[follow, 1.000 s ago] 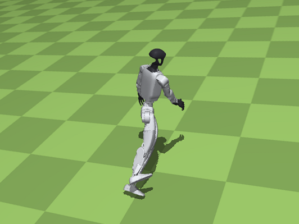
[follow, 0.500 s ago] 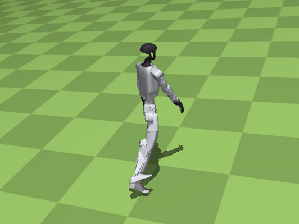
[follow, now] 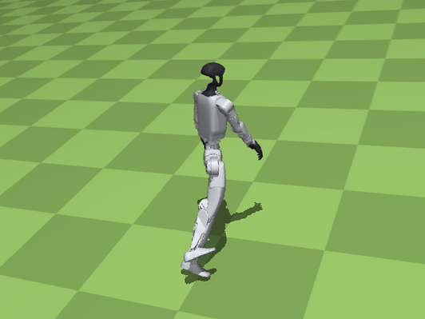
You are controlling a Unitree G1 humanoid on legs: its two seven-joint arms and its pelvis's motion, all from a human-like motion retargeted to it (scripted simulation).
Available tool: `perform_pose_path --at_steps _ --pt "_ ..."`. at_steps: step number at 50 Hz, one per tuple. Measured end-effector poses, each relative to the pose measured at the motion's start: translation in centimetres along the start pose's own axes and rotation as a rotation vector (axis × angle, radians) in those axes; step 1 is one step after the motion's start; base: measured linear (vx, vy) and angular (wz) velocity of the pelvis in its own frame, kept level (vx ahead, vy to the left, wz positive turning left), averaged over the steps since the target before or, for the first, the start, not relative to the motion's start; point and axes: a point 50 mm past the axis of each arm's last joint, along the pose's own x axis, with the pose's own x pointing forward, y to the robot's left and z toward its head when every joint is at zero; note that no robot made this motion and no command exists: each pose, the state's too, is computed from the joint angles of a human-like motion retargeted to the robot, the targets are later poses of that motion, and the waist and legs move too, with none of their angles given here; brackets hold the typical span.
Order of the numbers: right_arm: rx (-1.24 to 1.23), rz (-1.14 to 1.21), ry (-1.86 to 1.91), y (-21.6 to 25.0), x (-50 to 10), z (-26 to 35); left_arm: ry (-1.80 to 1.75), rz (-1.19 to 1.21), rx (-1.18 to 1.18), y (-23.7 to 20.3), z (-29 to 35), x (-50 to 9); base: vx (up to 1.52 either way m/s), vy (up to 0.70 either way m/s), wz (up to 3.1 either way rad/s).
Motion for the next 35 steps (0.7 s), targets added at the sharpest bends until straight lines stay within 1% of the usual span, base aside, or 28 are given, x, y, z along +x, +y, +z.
perform_pose_path --at_steps 5,10,15,19,29,35 --pt "0.020 0.008 0.053 -0.1 -0.3 -2.1 -0.030 -0.029 -0.103 -1.1 0.4 0.2 0.12 0.55 -0.58" --pt "0.052 0.007 0.126 0.0 -0.9 -4.7 0.016 -0.026 -0.190 -1.7 -0.4 0.2 0.12 0.61 -0.69" --pt "0.134 -0.036 0.147 -0.3 -1.1 -5.5 0.026 0.023 -0.165 -0.5 0.2 0.3 0.10 0.46 -0.38" --pt "0.184 -0.064 0.122 -0.4 -1.0 -5.0 -0.021 0.054 -0.138 0.7 1.7 0.4 0.07 0.27 -0.14" --pt "0.179 -0.059 0.044 0.0 -0.7 -2.7 -0.163 0.133 -0.166 3.0 6.2 0.5 0.01 -0.01 0.02" --pt "0.163 -0.062 0.045 0.3 -0.7 -2.7 -0.183 0.145 -0.202 2.4 6.5 0.6 -0.03 -0.30 0.26"
